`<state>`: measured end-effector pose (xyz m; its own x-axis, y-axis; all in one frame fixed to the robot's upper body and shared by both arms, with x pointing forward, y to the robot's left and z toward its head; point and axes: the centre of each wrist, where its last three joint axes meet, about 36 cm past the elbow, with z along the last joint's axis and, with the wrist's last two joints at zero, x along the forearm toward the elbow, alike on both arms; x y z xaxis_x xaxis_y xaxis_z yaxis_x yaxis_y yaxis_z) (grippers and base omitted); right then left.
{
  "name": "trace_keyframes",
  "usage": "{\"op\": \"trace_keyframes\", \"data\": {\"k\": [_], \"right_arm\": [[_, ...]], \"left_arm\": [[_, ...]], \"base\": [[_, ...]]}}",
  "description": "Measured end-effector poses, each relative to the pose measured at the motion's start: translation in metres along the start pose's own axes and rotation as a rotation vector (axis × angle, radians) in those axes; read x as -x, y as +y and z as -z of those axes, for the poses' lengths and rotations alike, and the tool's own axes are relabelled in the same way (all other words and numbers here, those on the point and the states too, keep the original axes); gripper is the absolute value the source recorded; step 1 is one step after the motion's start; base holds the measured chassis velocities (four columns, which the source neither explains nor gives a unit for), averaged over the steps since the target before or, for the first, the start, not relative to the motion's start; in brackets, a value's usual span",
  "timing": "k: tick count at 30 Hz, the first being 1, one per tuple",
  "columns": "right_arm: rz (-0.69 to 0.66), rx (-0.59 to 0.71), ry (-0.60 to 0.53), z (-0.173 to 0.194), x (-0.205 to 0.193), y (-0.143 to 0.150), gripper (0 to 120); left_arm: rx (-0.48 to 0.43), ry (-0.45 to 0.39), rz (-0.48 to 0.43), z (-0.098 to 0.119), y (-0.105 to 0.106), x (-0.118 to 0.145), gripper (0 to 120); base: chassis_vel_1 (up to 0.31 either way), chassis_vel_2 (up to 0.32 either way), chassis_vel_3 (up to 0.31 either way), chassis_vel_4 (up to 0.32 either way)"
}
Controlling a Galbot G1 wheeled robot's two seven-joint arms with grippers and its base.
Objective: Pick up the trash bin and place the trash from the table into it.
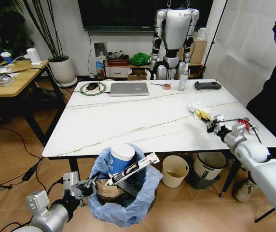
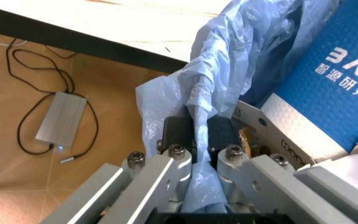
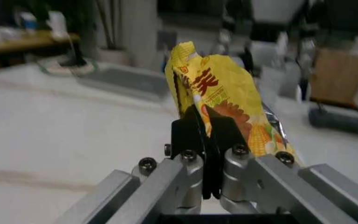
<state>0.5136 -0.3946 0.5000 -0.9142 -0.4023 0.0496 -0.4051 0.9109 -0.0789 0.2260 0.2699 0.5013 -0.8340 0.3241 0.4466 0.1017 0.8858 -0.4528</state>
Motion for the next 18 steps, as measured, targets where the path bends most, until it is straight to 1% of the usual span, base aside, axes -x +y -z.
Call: {"op": "trace_keyframes", "data": {"k": [1, 3, 4, 5, 7, 9, 10, 12, 13, 16, 17, 18], "right_arm": [[0.018, 0.007, -0.030, 0.011, -0.001, 0.004, 0], [0.133, 0.034, -0.171, 0.066, -0.009, 0.030, 0], [0.191, 0.047, -0.220, 0.087, -0.014, 0.044, 0], [0.191, 0.047, -0.220, 0.087, -0.014, 0.044, 0], [0.332, 0.057, -0.312, 0.130, -0.028, 0.079, 0], [0.421, 0.077, -0.349, 0.149, -0.039, 0.102, 0], [0.516, 0.109, -0.371, 0.166, -0.052, 0.125, 0], [0.615, 0.110, -0.377, 0.178, -0.069, 0.146, 0], [0.615, 0.110, -0.377, 0.178, -0.069, 0.146, 0], [0.730, 0.096, -0.369, 0.187, -0.089, 0.168, 0], [0.733, 0.096, -0.368, 0.188, -0.090, 0.169, 0], [0.775, 0.092, -0.352, 0.188, -0.097, 0.177, 0]], "left_arm": [[0.000, 0.001, 0.000, 0.000, 0.000, 0.000, 0], [0.001, 0.003, 0.000, 0.000, -0.001, -0.001, 0], [0.001, 0.004, 0.000, 0.000, -0.001, -0.001, 0], [0.001, 0.004, 0.000, 0.000, -0.001, -0.001, 0], [0.001, 0.004, 0.001, 0.000, -0.001, -0.001, 0], [0.001, 0.005, 0.002, 0.000, -0.002, -0.002, 0], [0.001, 0.006, 0.003, -0.001, -0.002, -0.002, 0], [0.000, 0.007, 0.004, -0.001, -0.002, -0.003, 0], [0.000, 0.007, 0.004, -0.001, -0.002, -0.003, 0], [-0.005, 0.007, 0.003, 0.000, -0.003, -0.003, 0], [-0.005, 0.007, 0.003, 0.000, -0.003, -0.003, 0], [-0.008, 0.007, 0.001, 0.000, -0.003, -0.003, 0]], "base": [[0.000, 0.000, 0.000, 0.000], [0.000, 0.000, 0.000, 0.000], [0.000, 0.000, 0.000, 0.000], [0.000, 0.000, 0.000, 0.000], [0.000, 0.000, 0.000, 0.000], [0.000, 0.000, 0.000, 0.000], [0.000, 0.000, 0.000, 0.000], [0.000, 0.000, 0.000, 0.000], [0.000, 0.000, 0.000, 0.000], [0.000, 0.000, 0.000, 0.000], [0.000, 0.000, 0.000, 0.000], [0.000, 0.000, 0.000, 0.000]]}}
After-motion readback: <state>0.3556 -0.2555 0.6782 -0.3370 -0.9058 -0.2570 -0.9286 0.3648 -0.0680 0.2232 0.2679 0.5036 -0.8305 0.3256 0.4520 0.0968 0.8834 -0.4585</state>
